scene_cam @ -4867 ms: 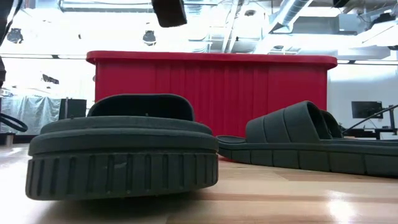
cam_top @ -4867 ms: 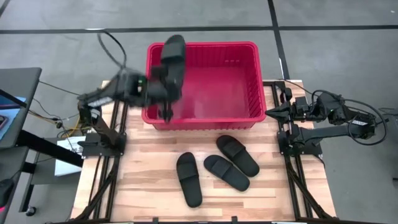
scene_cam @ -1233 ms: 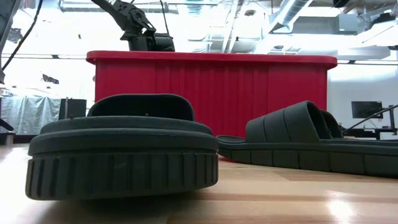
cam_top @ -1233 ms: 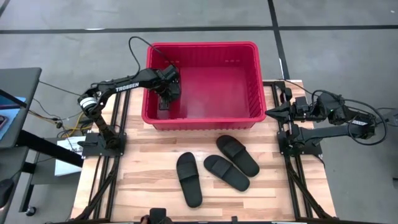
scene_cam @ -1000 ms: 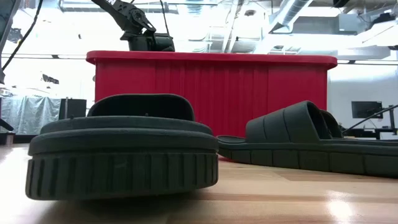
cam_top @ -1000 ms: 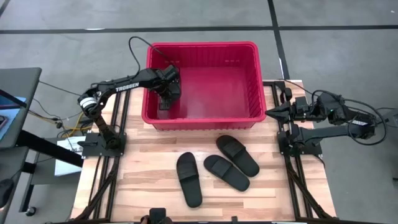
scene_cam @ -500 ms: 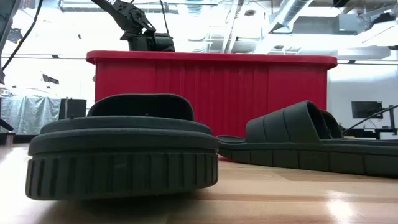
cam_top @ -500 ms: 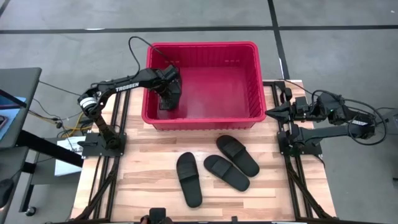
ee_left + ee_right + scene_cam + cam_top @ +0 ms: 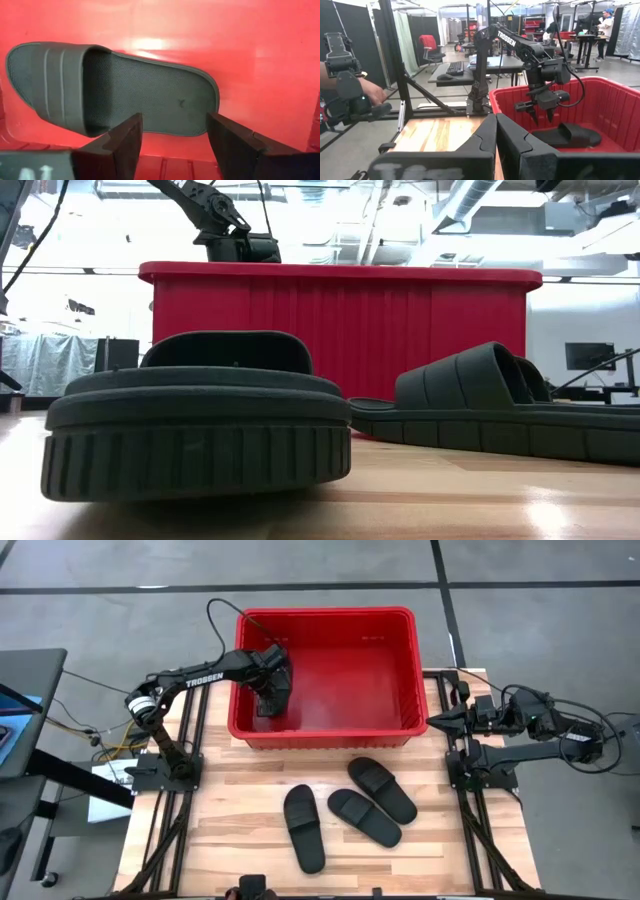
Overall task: Pick and place slides into bin
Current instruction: Put the black slide into the red bin
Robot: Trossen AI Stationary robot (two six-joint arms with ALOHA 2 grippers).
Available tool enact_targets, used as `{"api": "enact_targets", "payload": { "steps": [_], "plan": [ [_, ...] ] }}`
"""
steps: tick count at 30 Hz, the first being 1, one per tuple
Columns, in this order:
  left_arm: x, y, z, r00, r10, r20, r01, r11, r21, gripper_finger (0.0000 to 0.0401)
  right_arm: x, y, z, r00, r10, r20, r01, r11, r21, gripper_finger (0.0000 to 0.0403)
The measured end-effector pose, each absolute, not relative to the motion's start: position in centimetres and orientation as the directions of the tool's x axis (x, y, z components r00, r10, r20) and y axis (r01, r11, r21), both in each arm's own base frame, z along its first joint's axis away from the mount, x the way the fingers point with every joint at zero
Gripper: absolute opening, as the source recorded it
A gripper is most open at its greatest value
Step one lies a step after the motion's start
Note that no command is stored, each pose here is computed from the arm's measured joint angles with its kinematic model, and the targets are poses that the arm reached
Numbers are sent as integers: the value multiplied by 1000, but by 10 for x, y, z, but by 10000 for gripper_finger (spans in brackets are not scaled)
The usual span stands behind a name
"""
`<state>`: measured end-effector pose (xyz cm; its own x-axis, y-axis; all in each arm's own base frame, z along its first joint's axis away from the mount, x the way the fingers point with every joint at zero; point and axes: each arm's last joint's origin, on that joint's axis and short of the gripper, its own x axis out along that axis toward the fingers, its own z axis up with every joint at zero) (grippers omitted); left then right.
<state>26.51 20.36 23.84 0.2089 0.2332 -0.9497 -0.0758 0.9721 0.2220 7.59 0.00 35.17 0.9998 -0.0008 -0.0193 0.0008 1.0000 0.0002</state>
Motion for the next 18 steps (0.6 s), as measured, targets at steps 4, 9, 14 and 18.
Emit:
{"api": "enact_targets", "payload": {
  "steps": [4,9,14,18],
  "plan": [
    [266,203,239,232,209,-950,-75,978,197,210,76,0,352,1000,-1,-19,1,1000,0,0],
    [272,199,262,386,120,-914,-112,990,83,210,76,0,352,1000,-1,-19,1,1000,0,0],
    [276,182,303,589,26,-808,-60,998,-11,210,76,0,352,1000,-1,-19,1,1000,0,0],
    [269,161,348,765,-4,-644,7,1000,2,210,76,0,352,1000,-1,-19,1,1000,1,0]
  ]
}}
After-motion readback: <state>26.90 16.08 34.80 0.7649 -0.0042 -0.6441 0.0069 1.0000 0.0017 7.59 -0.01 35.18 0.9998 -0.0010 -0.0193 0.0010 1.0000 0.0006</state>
